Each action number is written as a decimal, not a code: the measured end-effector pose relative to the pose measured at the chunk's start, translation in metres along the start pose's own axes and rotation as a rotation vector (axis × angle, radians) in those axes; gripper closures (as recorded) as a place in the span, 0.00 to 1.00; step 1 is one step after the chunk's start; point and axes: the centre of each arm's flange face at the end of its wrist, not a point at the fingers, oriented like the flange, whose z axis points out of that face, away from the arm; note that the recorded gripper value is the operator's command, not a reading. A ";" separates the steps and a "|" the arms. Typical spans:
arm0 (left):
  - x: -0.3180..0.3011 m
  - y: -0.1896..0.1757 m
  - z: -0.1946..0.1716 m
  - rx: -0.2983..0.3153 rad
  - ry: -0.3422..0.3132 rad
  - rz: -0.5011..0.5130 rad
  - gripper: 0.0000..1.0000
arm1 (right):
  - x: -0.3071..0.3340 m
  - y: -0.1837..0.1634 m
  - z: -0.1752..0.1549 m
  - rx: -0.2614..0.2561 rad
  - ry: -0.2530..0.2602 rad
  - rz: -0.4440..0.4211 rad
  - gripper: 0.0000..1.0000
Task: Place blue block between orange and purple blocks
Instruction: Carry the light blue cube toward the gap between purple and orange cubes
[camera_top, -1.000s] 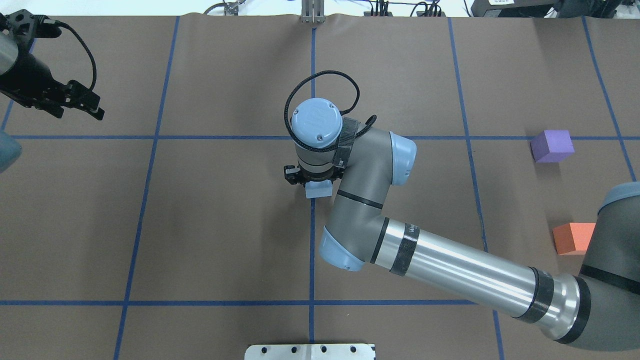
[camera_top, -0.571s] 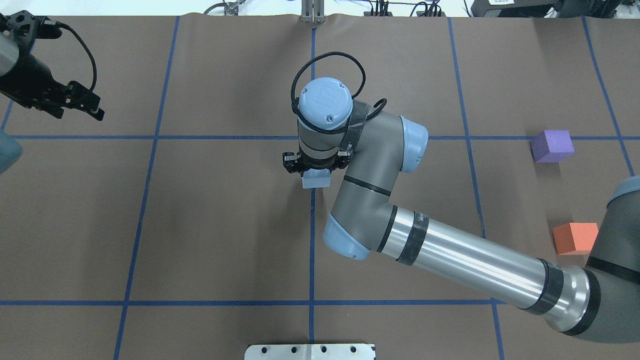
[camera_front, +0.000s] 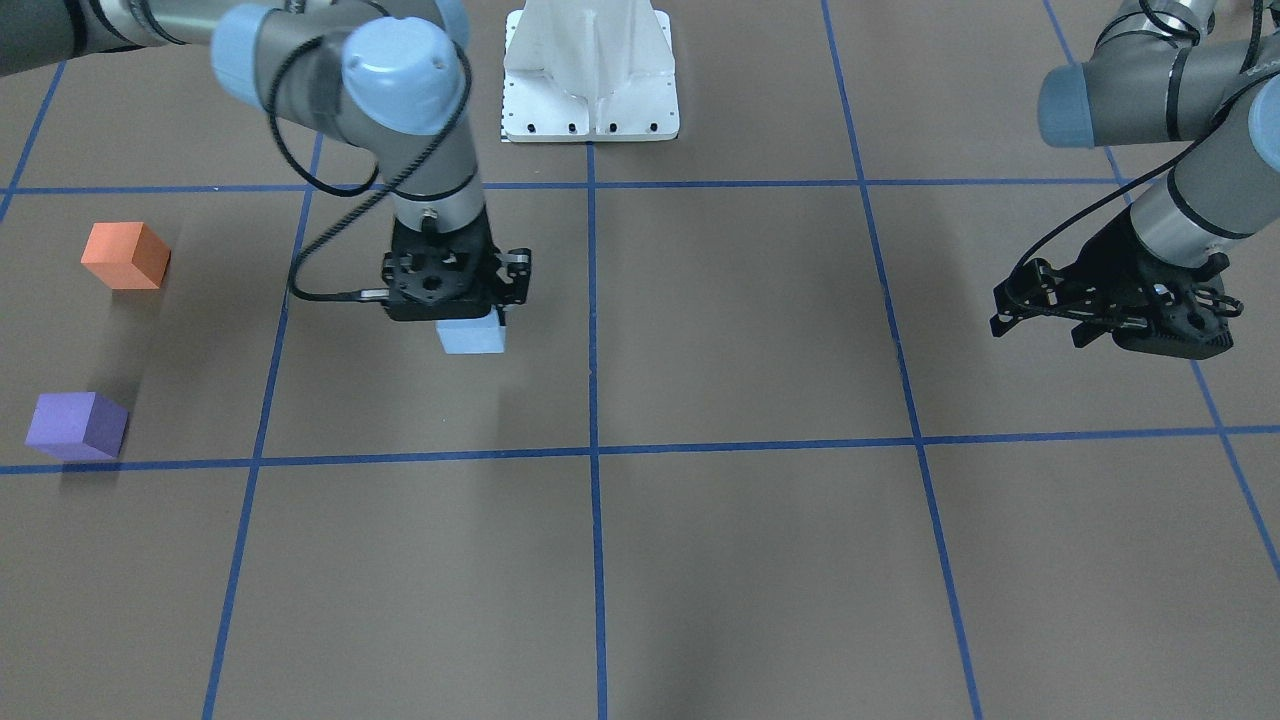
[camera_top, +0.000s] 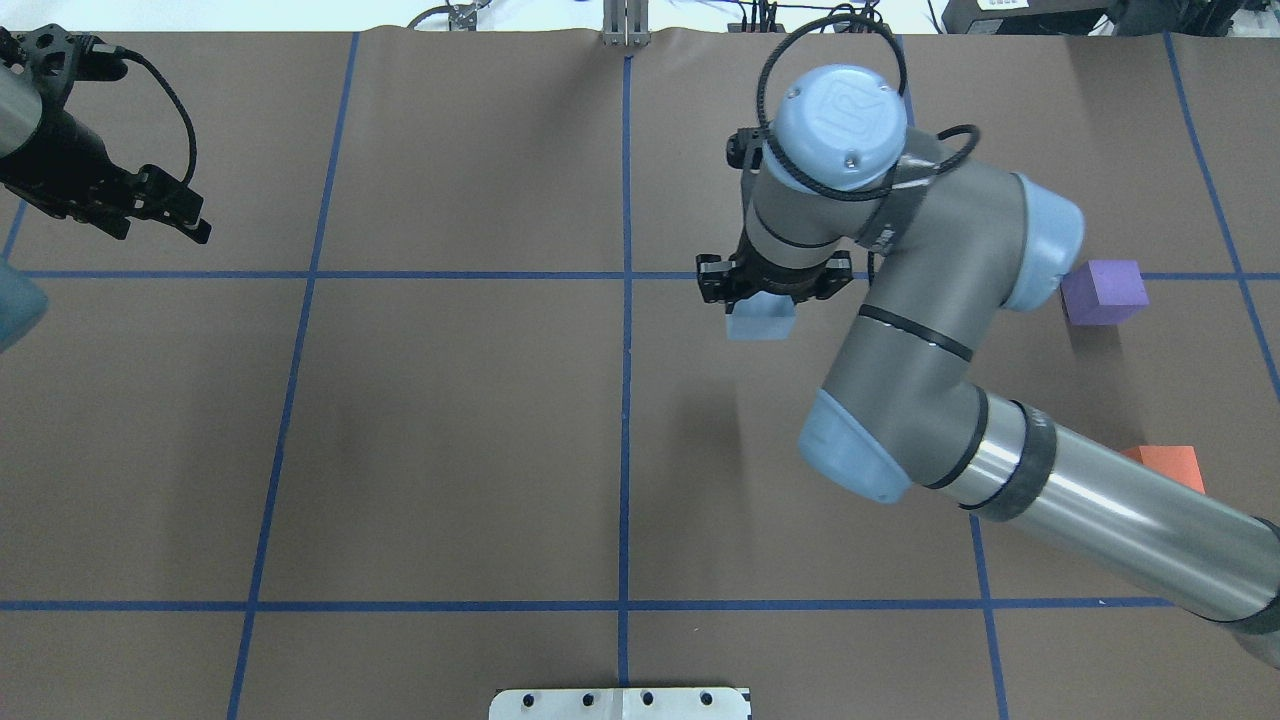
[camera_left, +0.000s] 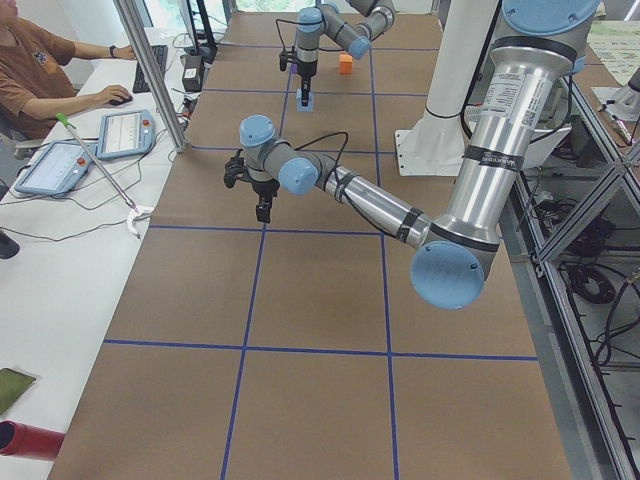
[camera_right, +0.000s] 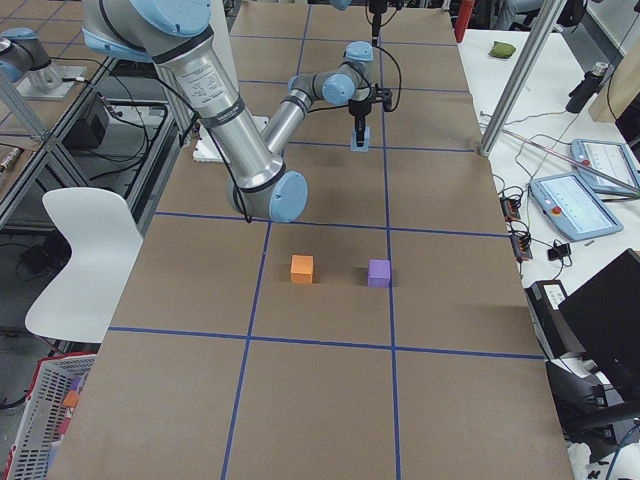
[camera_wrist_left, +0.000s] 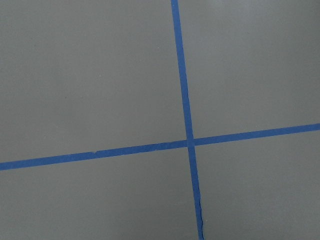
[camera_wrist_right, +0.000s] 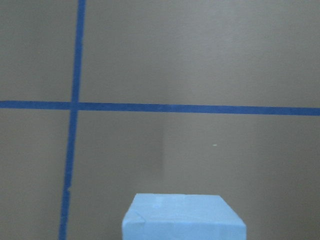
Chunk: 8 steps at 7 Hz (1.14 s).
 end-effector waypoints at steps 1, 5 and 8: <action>-0.002 0.002 0.000 0.001 -0.002 0.000 0.00 | 0.046 -0.006 -0.010 0.005 0.012 -0.007 1.00; -0.005 0.005 0.002 -0.003 -0.006 -0.016 0.00 | 0.247 0.016 -0.031 0.002 0.037 0.011 1.00; -0.005 0.005 0.004 -0.006 -0.007 -0.020 0.00 | 0.395 0.039 -0.003 -0.031 -0.003 -0.012 1.00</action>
